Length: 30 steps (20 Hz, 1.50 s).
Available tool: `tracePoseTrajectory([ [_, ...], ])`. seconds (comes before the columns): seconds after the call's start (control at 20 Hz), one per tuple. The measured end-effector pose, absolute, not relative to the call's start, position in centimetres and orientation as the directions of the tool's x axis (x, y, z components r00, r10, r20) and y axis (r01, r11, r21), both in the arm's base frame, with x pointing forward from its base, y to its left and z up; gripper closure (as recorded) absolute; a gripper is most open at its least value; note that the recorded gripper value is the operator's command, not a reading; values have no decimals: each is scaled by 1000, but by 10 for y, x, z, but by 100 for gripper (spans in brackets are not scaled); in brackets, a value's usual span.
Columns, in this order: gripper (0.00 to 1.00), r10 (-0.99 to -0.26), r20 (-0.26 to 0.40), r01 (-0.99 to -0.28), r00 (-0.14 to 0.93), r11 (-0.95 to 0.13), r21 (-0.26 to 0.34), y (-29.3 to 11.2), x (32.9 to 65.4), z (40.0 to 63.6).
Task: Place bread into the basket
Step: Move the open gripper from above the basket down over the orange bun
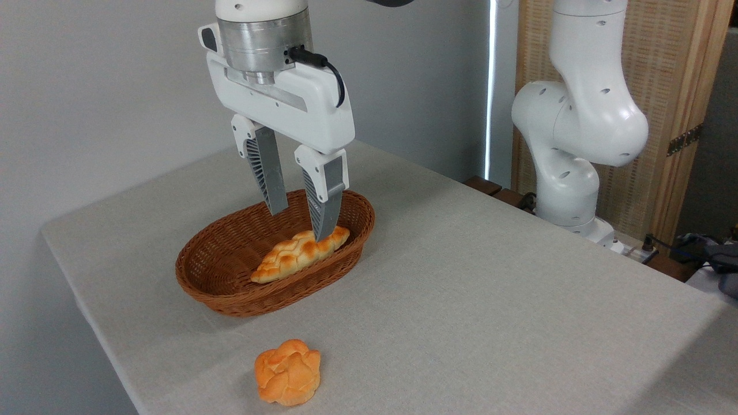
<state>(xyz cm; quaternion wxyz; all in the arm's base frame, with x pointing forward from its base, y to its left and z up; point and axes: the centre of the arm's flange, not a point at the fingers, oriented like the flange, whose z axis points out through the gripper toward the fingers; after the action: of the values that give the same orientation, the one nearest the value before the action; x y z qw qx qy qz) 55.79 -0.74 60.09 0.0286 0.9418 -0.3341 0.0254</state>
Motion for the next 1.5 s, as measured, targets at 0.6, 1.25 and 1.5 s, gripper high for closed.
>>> tracePoseTrajectory([
  [0.6,0,-596,63,-598,801,-801,29,11,575,581],
  [1.25,0,-540,161,-538,826,-841,-55,49,572,572],
  [1.5,0,-523,190,-519,831,-852,-74,58,560,545],
])
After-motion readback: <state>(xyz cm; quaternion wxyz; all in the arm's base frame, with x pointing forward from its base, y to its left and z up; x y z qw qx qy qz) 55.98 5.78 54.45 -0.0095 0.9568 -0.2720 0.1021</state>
